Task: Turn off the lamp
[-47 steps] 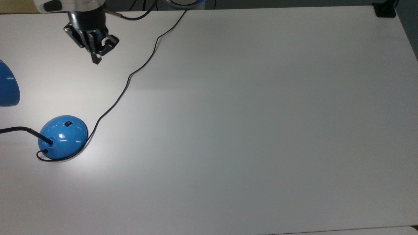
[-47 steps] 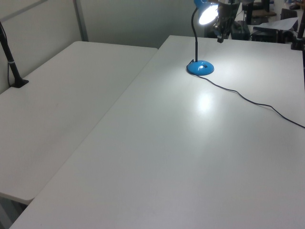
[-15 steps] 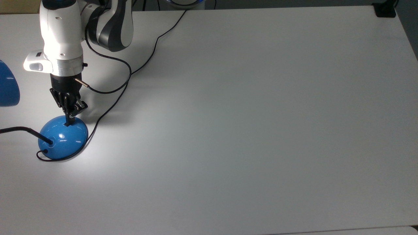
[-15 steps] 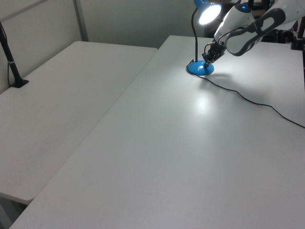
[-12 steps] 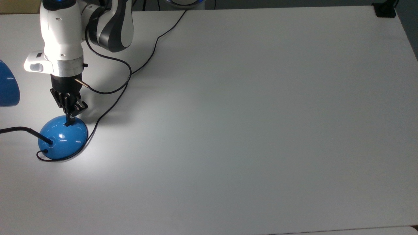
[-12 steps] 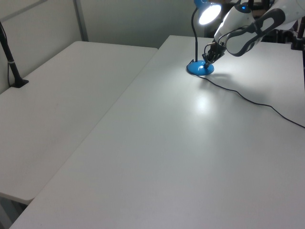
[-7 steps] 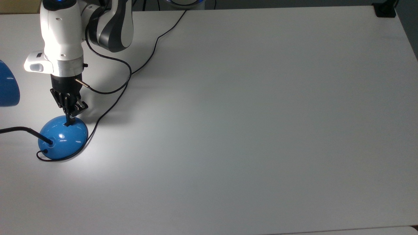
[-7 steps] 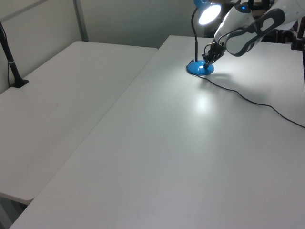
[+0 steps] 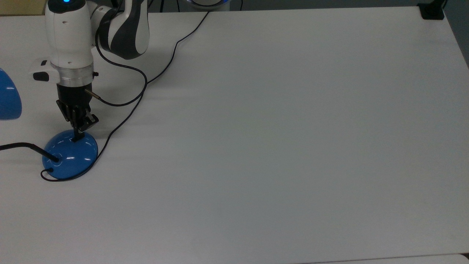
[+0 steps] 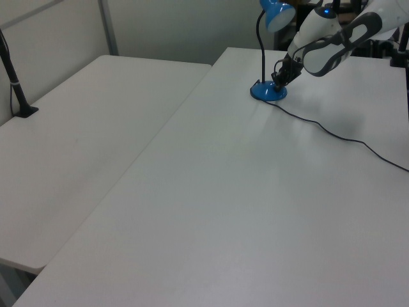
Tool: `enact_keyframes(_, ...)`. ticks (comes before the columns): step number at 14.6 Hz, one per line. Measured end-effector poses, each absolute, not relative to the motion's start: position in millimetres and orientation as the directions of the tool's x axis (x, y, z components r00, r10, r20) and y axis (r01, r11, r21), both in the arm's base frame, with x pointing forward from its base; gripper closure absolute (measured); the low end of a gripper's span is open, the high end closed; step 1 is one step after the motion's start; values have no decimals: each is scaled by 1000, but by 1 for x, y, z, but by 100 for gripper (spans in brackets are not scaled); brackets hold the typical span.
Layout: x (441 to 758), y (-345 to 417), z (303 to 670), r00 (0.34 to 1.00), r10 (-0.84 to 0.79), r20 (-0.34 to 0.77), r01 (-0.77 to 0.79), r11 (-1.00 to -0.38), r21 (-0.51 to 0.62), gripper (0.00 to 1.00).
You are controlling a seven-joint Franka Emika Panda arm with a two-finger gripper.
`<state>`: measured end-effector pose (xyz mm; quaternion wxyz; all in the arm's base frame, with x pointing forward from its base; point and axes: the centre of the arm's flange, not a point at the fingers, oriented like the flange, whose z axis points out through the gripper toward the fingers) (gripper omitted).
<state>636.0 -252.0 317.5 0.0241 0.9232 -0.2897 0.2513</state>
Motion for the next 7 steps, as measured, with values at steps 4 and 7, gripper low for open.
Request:
enact_keyframes(4, 635, -255, 318, 704, -526, 478, -550, -829, -101, 99)
enact_keyframes(7, 631, -262, 321, 727, -542, 422, -566, -821, -80, 99)
